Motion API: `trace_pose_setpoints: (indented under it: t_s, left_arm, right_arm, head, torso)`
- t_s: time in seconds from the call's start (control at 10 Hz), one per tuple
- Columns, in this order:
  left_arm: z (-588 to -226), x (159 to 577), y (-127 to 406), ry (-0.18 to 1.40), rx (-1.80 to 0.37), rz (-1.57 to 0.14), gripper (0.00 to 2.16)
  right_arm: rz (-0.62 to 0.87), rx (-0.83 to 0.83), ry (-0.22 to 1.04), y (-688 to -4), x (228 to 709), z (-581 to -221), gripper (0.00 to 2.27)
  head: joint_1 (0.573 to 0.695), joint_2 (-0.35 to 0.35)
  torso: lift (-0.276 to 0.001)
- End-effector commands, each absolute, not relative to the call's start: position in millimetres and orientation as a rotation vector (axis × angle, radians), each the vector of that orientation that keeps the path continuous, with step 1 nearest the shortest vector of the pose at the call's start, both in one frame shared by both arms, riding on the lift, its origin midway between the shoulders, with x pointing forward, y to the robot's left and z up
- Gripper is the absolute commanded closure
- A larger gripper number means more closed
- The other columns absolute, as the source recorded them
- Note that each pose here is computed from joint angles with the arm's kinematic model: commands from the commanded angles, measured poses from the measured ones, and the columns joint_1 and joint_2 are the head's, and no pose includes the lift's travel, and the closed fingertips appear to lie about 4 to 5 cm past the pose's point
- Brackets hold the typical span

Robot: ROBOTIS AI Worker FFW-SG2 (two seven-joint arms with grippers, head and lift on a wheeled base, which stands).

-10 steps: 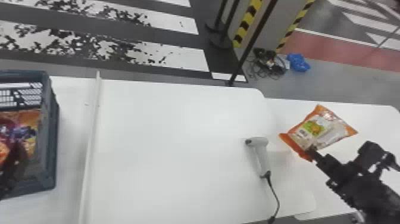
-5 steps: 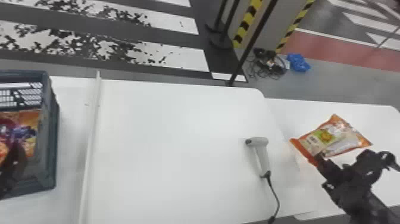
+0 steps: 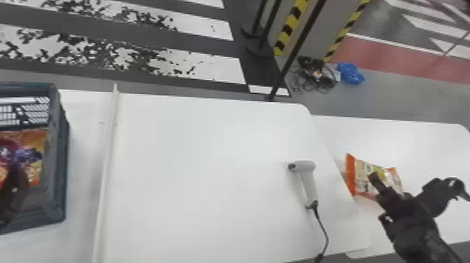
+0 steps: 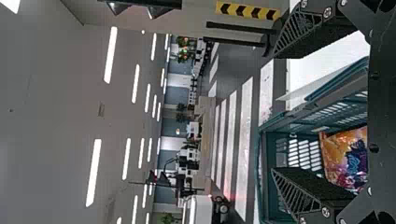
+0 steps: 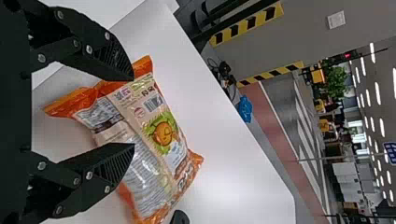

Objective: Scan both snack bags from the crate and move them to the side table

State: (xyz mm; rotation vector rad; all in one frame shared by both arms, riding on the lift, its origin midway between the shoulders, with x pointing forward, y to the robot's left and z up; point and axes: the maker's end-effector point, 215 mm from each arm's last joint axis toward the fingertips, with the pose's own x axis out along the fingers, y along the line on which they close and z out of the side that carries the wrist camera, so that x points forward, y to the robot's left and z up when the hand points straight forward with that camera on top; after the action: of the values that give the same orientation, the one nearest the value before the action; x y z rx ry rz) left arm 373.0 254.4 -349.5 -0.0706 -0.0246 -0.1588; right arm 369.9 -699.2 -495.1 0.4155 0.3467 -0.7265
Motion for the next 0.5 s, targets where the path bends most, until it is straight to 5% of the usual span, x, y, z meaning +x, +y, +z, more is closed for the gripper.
trace_pose_setpoints:
  t_s: [0.0, 0.4]
  left_arm:
    - [-331, 372, 253, -0.056, -0.071, -0.169, 0.14]
    - [-309, 370, 251, -0.08, -0.062, -0.178, 0.15]
  right_arm:
    - [-0.71, 0.4, 0.327, -688, 368, -486, 0.06]
    - [-0.437, 0.238, 0.18, -580, 389, -404, 0.04]
  head:
    - [0.695, -0.35]
    - [0.695, -0.35]
  torso:
    - [-0.075]
    - [-0.075]
